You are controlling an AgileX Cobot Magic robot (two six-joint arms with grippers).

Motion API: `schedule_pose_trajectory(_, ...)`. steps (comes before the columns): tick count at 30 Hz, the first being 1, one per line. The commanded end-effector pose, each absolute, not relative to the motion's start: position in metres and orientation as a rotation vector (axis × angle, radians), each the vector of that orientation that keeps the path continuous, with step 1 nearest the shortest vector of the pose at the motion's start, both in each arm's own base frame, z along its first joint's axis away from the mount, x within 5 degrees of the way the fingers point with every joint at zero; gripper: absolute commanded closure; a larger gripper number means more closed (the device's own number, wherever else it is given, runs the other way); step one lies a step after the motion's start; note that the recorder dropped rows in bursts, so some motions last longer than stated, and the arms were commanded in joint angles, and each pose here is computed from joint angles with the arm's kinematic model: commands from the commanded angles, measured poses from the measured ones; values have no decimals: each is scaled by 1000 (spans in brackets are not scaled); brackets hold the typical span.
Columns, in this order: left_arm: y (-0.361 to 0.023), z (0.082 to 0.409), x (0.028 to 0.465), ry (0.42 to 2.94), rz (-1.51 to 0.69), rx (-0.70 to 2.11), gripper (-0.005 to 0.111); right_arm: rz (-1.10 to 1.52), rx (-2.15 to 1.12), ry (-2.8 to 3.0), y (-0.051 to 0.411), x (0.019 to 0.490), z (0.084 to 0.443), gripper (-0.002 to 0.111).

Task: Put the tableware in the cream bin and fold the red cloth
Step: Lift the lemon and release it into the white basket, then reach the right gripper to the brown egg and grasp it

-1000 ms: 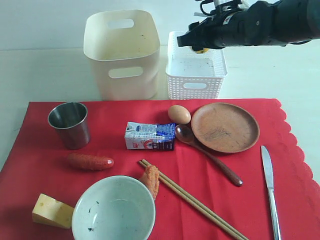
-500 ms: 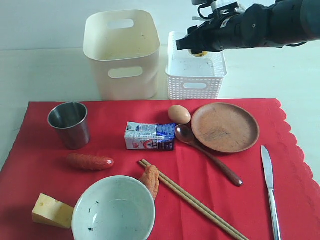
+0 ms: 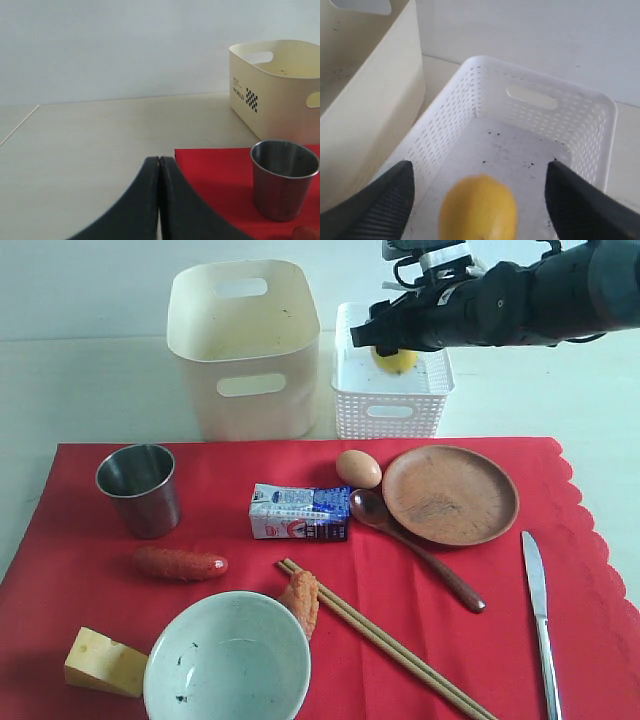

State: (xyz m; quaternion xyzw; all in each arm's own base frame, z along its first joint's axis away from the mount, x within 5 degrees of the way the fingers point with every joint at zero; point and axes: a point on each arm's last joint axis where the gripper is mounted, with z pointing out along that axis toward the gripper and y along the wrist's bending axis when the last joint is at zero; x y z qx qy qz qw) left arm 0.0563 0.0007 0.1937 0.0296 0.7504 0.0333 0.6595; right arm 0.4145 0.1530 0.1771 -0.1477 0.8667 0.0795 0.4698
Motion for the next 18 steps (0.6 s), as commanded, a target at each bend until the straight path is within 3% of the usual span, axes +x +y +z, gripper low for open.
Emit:
schedule_pose_trajectory(1, 1, 195, 56, 1684, 77, 63, 107, 223, -356, 2154, 150, 407, 203, 35)
schedule_pose_trajectory(6, 1, 195, 56, 1684, 77, 63, 107, 254, -379, 2149, 145, 383, 257, 41)
schedule_pose_trajectory(11, 1, 195, 56, 1684, 77, 63, 107, 288, -412, 2167, 135, 347, 309, 78)
schedule_pose_trajectory(15, 1, 195, 56, 1684, 77, 63, 107, 346, -383, 2141, 127, 310, 330, 104)
schedule_pose_trajectory(18, 1, 195, 56, 1684, 77, 63, 107, 387, -379, 2126, 122, 277, 329, 108)
